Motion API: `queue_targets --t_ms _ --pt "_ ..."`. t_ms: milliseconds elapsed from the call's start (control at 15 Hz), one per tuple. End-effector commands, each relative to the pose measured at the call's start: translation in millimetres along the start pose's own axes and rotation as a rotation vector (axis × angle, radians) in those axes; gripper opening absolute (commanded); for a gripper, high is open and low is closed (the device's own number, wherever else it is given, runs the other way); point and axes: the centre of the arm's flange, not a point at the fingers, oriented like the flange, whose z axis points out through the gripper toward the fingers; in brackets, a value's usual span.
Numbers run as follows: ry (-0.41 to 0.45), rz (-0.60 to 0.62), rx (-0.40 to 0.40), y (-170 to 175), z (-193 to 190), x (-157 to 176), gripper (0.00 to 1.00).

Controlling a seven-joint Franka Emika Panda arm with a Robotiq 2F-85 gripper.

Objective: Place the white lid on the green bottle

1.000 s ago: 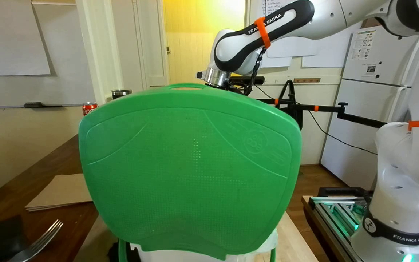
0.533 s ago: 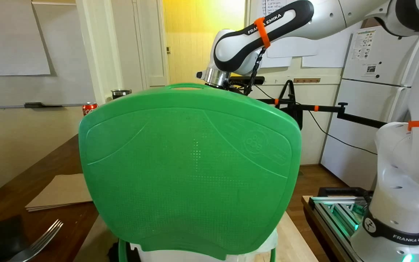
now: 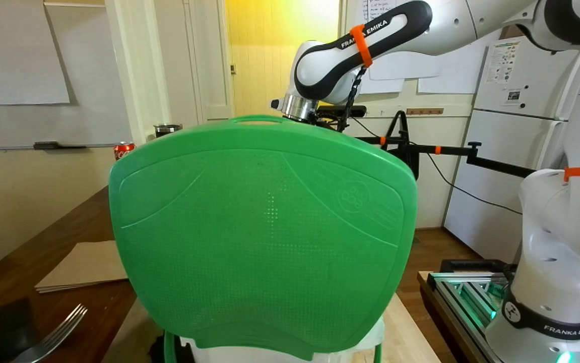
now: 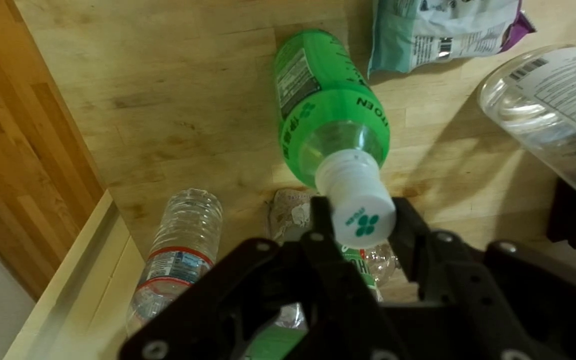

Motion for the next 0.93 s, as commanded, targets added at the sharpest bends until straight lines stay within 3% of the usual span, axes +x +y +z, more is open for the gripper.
queue_targets --t_ms 0,733,867 --pt "-0.005 -0.008 0.004 3.2 3.4 2.2 0.09" --pt "-0.018 -0.008 -0.002 3.0 8.0 2.2 0.09" --pt "-0.016 -0.003 -0.004 3.0 7.3 2.4 0.58"
